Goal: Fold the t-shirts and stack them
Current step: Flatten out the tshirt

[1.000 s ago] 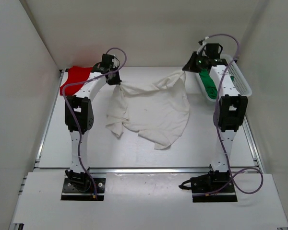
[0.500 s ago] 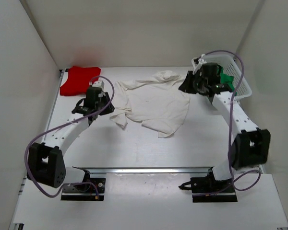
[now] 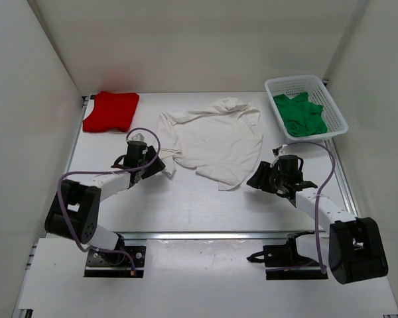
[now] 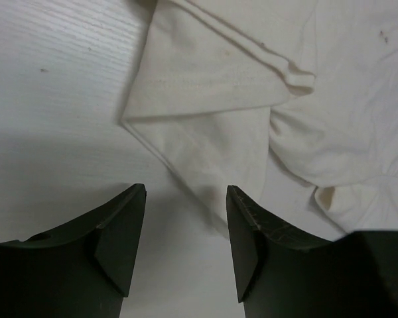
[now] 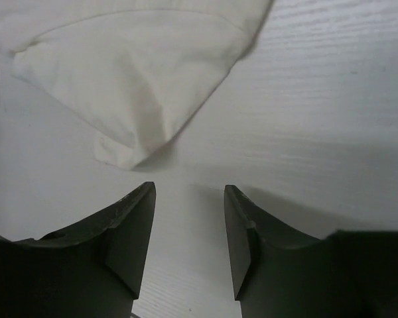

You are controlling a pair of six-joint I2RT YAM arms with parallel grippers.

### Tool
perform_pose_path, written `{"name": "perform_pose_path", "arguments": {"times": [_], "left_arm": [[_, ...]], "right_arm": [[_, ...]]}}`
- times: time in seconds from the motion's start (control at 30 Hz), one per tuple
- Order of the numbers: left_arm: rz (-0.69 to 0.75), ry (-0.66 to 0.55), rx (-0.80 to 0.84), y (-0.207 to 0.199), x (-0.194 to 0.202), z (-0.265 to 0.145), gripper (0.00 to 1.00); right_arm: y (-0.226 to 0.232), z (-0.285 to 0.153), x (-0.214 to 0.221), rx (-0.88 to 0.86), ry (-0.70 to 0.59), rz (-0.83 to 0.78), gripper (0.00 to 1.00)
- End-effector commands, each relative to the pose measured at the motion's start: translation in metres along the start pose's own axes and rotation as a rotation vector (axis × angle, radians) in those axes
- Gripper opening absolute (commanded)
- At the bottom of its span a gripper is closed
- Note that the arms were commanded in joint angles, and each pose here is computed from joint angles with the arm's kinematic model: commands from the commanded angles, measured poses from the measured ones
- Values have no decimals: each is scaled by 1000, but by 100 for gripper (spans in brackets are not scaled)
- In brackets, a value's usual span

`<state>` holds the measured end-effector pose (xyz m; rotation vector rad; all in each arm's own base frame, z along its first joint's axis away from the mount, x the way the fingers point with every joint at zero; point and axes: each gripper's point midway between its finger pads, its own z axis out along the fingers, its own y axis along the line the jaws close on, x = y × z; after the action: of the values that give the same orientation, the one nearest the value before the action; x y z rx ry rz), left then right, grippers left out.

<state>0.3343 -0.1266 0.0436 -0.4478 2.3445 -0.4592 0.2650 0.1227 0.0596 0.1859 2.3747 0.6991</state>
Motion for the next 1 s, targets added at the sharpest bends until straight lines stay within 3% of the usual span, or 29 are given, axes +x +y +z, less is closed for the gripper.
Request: {"name": "perform_pose_path", "arguments": {"times": [0.0,0.1,0.27,0.37,0.47,0.53,0.67,0.83,0.9,0.97], "left_arm": [[-26,-41,81,-28,-18,14,62],[-51,-36,110,-34,-17,21,62],[-69,-4,138,-43,-11,29,51],[-83,-8,174,-54,-14,29,27],[-75,-8,172,-57,-17,25,2],[-65,-36,170,-57,-28,14,0],[-90,-64,233,-62,-49,-12,0],[-71,-33,335,-85,-56,-58,0],[-124,-10,351,-77,-56,-67,0],[-164,-6,375,-67,-57,-75,0]], "right_arm": [[8,8,-22,-34,-110,5,44],[-3,15,-16,-9,-115,35,45],[-19,29,-11,28,-90,73,45],[-23,36,-18,31,-106,103,44],[-26,44,-27,26,-109,133,32],[-24,47,-36,15,-111,139,21],[-22,52,-48,-8,-132,147,17],[-20,67,-52,8,-94,137,41],[-21,69,-54,1,-87,150,37],[-25,72,-60,4,-93,166,23]]}}
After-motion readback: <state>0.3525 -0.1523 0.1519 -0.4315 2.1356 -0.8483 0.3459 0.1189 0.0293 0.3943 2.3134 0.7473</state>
